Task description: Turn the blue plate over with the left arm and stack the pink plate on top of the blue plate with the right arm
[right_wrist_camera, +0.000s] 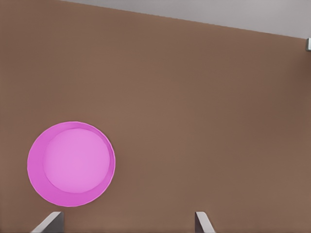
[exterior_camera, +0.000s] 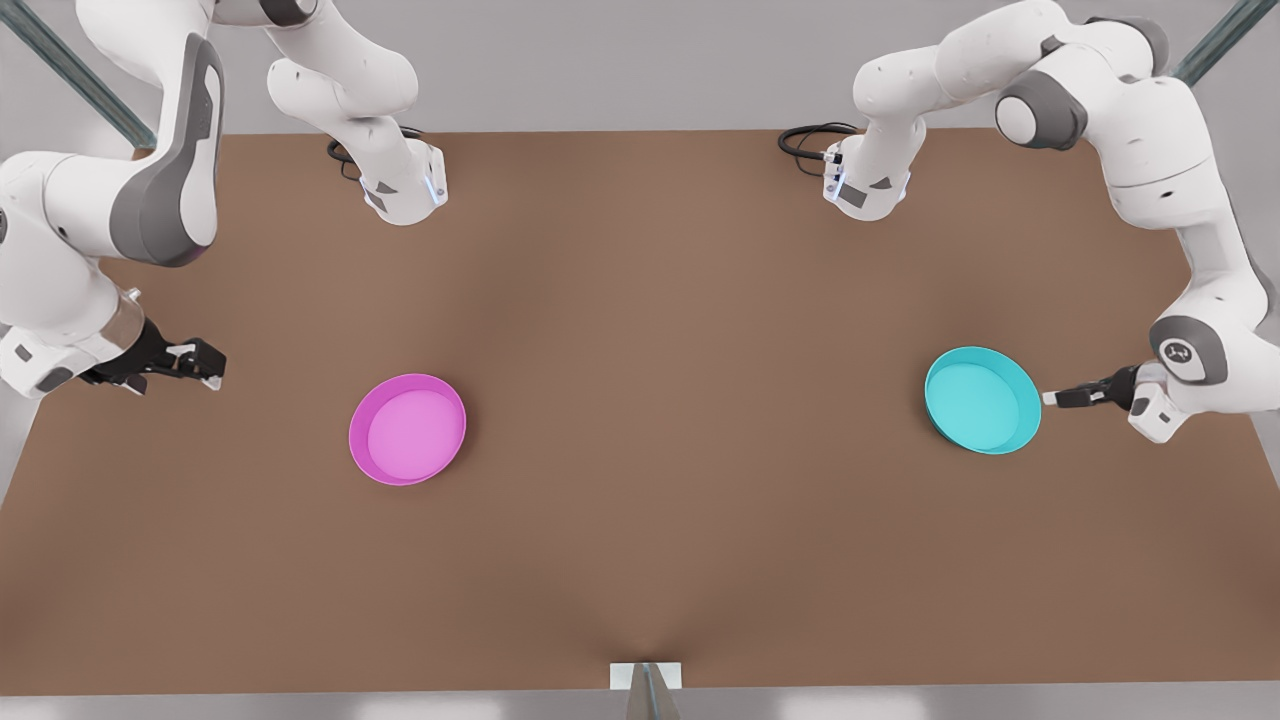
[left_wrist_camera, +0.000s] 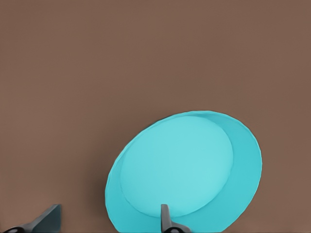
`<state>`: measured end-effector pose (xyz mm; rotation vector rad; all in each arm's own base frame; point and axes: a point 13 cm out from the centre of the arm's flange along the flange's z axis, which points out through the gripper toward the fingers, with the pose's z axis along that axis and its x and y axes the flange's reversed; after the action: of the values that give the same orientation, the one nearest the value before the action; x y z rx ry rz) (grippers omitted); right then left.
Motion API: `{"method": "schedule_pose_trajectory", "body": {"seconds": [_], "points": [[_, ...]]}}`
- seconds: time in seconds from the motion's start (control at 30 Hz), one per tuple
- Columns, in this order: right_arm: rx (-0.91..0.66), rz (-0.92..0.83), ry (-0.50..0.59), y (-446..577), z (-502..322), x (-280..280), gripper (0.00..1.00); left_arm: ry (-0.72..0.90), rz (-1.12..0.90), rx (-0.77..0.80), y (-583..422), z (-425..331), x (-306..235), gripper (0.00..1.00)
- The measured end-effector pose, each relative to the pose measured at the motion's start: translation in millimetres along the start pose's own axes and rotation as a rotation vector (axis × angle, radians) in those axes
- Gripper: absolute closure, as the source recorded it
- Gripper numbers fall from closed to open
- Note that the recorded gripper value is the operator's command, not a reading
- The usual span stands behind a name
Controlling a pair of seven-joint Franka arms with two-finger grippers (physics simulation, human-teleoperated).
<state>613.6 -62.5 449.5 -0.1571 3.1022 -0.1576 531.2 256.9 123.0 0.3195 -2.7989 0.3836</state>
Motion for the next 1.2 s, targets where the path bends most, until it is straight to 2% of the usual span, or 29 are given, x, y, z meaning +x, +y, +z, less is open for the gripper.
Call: {"method": "schedule_pose_trajectory", "body": {"seconds": [0.33,0.37,0.4,0.57,0.6,0.67,0.73,0.93,1.03,1.2], "points": [[-0.012,0.002,0.024,0,6,6,0.0,0.024,0.228,-0.005,20,57,-8,0.0],[-0.013,0.004,0.033,-1,8,6,0.0,0.02,0.244,-0.004,20,57,-9,0.12],[-0.013,0.005,0.04,-2,8,5,0.0,0.017,0.258,-0.004,19,57,-10,0.16],[-0.017,0.009,0.056,-3,5,7,0.0,0.012,0.312,0.0,12,58,-13,0.18],[-0.017,0.01,0.051,-4,1,6,0.0,0.012,0.321,0.001,10,59,-14,0.27],[-0.02,0.008,0.048,-2,-2,5,0.0,0.013,0.335,0.001,8,60,-15,0.28],[-0.023,-0.003,0.044,5,-6,4,0.0,0.013,0.346,0.001,6,61,-15,0.41],[-0.024,0.005,0.019,0,-20,0,0.0,0.016,0.37,-0.002,2,63,-17,0.42],[-0.025,0.001,0.021,2,-20,0,0.0,0.022,0.382,-0.003,-4,68,-19,0.57],[-0.026,0.005,0.029,-1,-19,3,0.0,0.025,0.386,-0.001,-5,69,-19,0.57]]}}
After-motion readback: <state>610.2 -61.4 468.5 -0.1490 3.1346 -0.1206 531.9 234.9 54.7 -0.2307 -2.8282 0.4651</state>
